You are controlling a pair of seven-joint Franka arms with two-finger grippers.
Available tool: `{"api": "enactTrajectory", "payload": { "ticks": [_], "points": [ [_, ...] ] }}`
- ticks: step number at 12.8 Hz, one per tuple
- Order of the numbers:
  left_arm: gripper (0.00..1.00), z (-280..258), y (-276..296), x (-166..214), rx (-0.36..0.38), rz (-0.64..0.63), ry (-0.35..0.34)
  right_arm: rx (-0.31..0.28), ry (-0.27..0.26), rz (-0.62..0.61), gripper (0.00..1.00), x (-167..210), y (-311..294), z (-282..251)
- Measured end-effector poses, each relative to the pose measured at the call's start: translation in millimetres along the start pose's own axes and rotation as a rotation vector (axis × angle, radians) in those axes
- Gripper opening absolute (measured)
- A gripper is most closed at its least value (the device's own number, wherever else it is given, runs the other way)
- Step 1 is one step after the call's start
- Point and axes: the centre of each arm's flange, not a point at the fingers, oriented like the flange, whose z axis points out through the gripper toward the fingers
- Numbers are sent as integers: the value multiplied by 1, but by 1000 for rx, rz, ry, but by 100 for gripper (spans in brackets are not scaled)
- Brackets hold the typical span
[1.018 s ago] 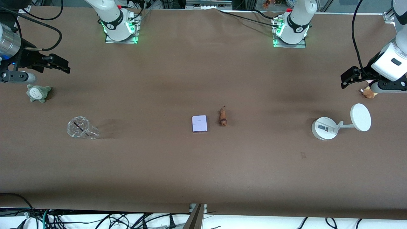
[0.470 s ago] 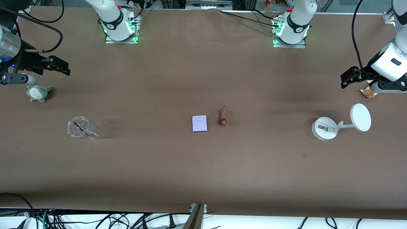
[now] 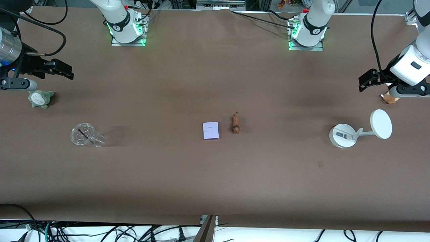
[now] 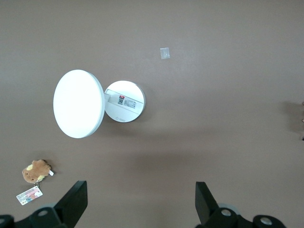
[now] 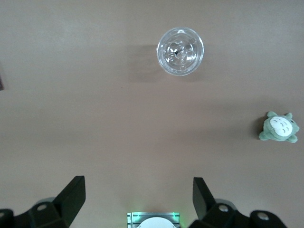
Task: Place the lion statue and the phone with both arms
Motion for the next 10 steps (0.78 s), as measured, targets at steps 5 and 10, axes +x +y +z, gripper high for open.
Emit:
{"api": "enactTrajectory", "payload": {
  "ticks": [5,10],
  "points": [
    [100,0,4,-1,1,7,-7,-13,3,-3,100,1,-1,-2],
    [100,1,4,-1,1,7,-12,-15,-4,-14,100,3,-9,1]
  ]
}}
